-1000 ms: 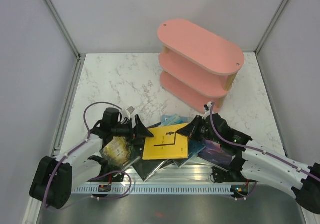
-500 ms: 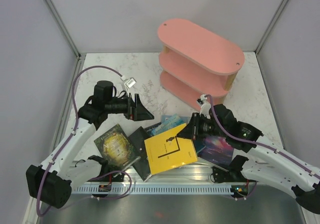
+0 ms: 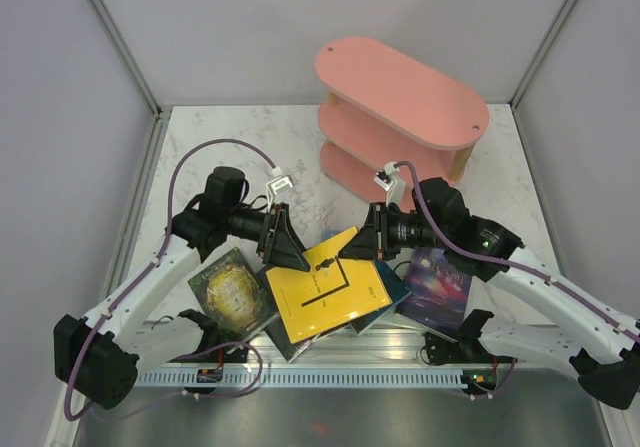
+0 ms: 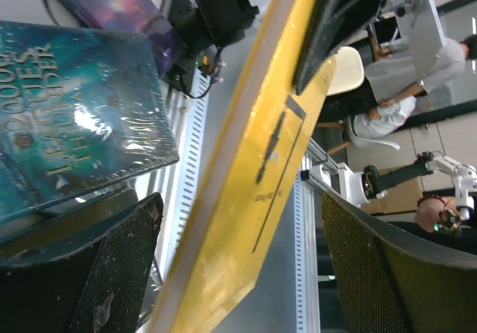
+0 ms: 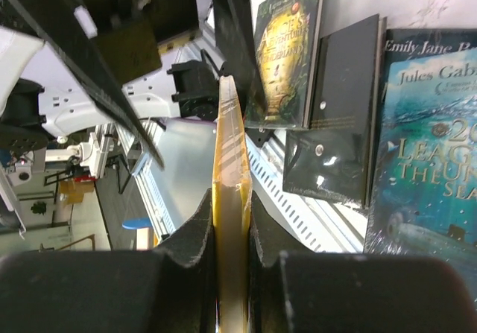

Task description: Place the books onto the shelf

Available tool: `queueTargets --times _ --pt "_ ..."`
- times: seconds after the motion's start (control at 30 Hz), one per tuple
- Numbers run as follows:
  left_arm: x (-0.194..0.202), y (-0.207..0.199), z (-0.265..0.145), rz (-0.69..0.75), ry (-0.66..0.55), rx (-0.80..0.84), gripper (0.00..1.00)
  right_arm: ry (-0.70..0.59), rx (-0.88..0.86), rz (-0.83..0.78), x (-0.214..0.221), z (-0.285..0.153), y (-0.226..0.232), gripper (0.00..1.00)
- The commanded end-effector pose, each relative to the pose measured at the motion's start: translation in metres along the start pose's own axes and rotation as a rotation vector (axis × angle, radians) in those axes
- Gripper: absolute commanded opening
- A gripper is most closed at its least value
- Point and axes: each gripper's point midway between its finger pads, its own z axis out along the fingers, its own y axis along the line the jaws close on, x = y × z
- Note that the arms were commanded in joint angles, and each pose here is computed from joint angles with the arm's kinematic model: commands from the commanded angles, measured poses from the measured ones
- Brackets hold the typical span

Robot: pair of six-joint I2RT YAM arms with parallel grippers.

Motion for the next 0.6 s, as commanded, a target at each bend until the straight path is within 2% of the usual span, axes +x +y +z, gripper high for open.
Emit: queueTargets --times 0.0,0.07,0.17,0.3,0.4,0.47,0.57 --pt "0.012 -0.021 0.005 -0.013 0.057 0.105 0.88 -0.071 -0.113 -0.075 -0.034 -0.010 0.038 0.00" --pt "0.018 -0.023 0.009 -0.027 0.075 0.109 0.83 -0.078 -0.125 -0.090 -0.043 -0.011 0.043 0.00" --pt "0.027 -0.026 0.012 -0.052 0.103 0.125 0.66 -0.103 -0.129 -0.094 -0.058 -0.016 0.044 0.00" --pt "0.036 -0.027 0.014 -0.079 0.119 0.128 0.55 -0.153 -0.120 -0.088 -0.080 -0.025 0.037 0.00" --pt "0.039 -0.027 0.013 -0.096 0.120 0.127 0.30 -0.159 -0.110 -0.086 -0.084 -0.023 0.033 0.00" --pt "0.038 -0.024 0.014 -0.113 0.110 0.102 0.03 -0.157 -0.101 -0.081 -0.085 -0.021 0.029 0.00" --pt "0.034 -0.021 0.015 -0.109 0.090 0.071 0.02 -0.162 -0.082 -0.069 -0.085 -0.019 0.023 0.00"
